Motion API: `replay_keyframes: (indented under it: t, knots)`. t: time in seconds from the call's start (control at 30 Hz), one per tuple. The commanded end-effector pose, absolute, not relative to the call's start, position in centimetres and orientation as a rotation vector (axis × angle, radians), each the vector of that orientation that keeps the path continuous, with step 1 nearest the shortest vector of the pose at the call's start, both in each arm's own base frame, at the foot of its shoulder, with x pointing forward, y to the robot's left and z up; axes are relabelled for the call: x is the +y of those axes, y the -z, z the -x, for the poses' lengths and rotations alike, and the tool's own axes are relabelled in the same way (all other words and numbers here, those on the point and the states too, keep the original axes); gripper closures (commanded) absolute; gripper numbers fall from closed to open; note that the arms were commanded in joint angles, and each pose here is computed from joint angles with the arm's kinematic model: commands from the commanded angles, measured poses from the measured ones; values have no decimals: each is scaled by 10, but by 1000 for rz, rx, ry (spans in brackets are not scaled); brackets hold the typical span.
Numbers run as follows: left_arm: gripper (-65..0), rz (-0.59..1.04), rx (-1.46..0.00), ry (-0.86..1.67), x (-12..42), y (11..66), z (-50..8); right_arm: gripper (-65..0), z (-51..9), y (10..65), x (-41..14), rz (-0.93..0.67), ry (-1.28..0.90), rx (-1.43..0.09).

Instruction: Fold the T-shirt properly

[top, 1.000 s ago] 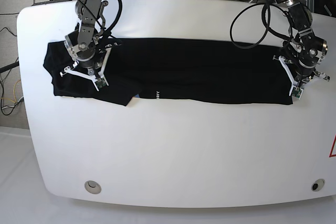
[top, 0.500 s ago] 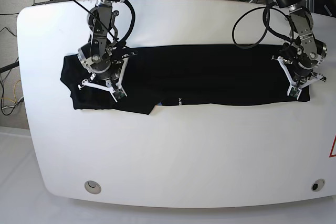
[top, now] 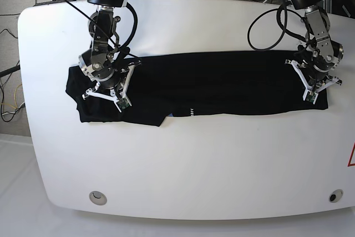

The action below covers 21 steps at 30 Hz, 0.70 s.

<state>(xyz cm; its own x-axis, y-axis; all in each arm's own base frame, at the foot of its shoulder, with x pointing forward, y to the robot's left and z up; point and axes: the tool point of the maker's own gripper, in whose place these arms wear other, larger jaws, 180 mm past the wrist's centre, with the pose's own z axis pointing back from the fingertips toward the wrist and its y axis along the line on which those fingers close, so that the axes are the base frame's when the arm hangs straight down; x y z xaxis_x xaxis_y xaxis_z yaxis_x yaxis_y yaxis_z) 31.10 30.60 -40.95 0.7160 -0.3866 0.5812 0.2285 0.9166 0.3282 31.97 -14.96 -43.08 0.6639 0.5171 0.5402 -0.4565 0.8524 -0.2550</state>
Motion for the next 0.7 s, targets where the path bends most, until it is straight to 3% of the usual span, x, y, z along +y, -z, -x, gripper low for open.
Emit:
replay_keyframes:
  t: [0.0,0.67]
  knots:
    - [-52,-250,-695,346,309,404,-318,0,-298,450,-167,127,-546,-517]
    - [-52,-254,-756,342,305,385,-345,0,-289,463,-203,122,-427,-520]
